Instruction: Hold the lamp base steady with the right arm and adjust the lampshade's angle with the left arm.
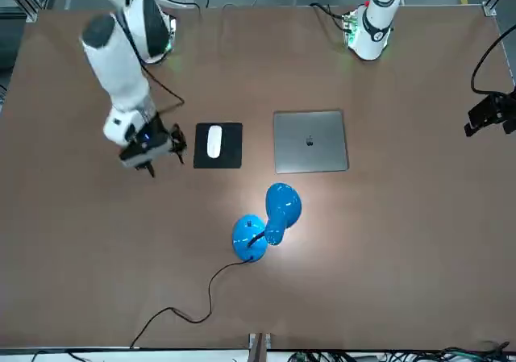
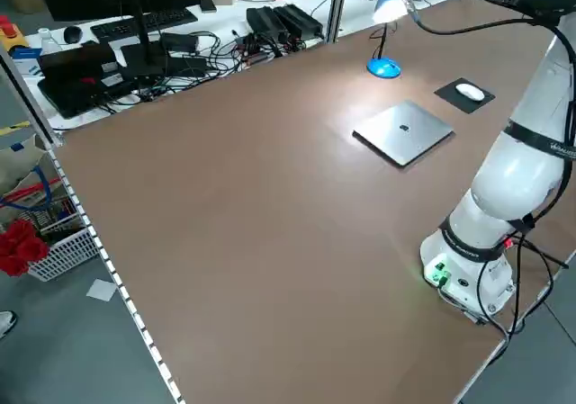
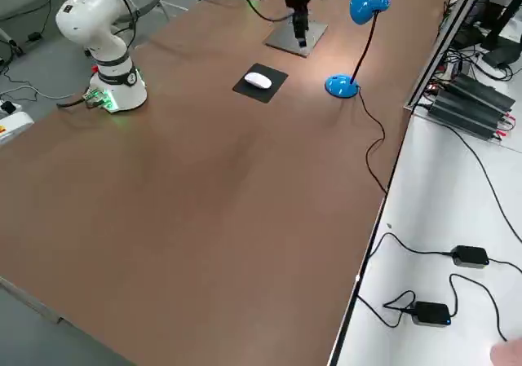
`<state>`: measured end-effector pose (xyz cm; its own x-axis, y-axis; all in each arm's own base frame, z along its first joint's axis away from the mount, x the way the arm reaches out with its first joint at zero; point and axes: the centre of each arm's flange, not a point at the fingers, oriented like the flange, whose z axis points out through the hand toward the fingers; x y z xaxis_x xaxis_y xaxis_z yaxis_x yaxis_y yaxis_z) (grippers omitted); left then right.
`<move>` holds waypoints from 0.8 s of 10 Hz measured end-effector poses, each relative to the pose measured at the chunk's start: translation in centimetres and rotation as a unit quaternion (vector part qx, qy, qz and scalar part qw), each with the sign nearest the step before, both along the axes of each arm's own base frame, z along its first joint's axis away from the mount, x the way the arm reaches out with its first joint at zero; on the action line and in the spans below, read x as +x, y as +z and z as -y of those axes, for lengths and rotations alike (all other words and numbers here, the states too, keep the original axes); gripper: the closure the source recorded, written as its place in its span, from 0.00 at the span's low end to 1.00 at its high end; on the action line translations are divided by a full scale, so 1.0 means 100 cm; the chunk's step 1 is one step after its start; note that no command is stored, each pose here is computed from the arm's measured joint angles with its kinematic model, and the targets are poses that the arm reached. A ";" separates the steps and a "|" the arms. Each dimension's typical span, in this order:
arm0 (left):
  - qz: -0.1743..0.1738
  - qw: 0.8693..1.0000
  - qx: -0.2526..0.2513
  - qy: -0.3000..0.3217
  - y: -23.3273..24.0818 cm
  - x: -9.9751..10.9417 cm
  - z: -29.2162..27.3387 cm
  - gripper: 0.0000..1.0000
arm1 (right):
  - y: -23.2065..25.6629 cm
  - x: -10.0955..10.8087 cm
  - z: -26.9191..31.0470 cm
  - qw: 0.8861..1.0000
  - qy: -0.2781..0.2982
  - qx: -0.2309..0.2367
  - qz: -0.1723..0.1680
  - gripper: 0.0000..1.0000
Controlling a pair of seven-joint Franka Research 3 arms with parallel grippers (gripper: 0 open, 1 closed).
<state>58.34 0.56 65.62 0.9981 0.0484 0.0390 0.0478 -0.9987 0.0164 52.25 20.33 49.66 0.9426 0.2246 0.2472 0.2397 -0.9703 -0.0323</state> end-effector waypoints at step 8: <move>0.001 1.000 0.000 0.003 0.000 0.000 -0.003 0.01 | 0.134 -0.035 0.216 0.975 -0.190 0.017 -0.114 0.00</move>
<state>58.34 0.90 65.62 0.9977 0.0544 0.0405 0.0538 -0.9984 0.0162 48.72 -1.23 63.07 0.9873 -0.1572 0.0231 -0.1551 -0.9849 -0.0765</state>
